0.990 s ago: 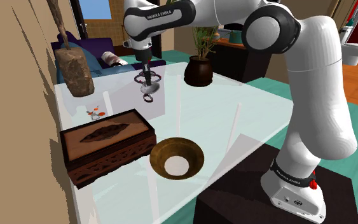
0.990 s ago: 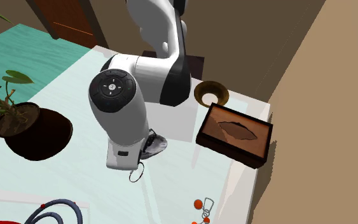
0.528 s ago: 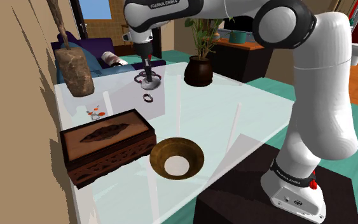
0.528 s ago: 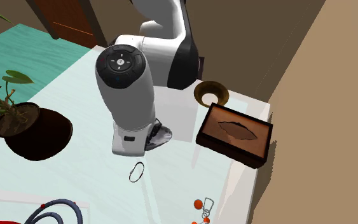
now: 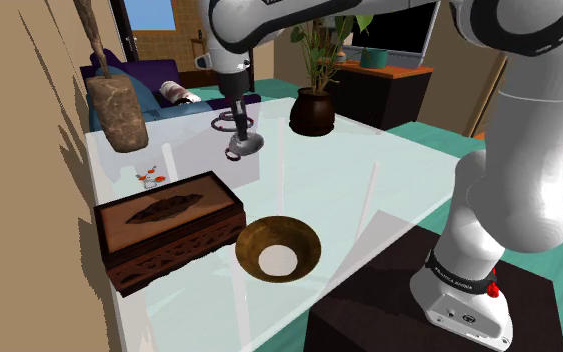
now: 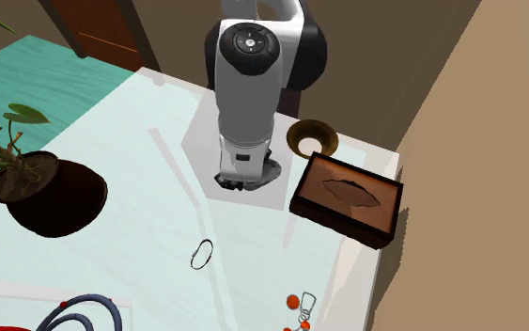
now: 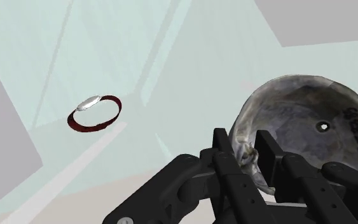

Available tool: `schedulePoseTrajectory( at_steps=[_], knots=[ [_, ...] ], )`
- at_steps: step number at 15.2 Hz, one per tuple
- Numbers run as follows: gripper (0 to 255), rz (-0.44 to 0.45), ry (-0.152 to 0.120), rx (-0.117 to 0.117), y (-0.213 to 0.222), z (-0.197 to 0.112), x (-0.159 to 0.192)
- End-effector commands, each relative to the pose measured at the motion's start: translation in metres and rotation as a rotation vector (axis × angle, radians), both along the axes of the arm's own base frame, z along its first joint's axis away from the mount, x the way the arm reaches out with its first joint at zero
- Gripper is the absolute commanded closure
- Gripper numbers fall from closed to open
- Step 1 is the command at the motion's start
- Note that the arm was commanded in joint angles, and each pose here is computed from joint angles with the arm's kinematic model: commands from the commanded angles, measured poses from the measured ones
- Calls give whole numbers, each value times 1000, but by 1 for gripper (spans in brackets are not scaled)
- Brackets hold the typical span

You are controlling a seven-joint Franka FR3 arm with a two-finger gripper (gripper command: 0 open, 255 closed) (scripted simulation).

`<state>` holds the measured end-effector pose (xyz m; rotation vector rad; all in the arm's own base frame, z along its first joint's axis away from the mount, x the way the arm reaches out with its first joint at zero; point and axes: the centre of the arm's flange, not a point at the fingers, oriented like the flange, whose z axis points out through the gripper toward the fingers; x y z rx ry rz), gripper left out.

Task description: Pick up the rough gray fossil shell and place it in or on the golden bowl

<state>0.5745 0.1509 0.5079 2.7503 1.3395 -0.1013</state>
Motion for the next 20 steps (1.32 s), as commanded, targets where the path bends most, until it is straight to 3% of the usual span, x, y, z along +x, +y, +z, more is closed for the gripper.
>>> schedulePoseTrajectory(
  at_steps=[1, 18, 20],
  knots=[
    [255, -1, 0, -1, 15, 1, -26],
    [255, -1, 0, -1, 130, 11, -218],
    [255, -1, 0, -1, 135, 6, -225]
  ],
)
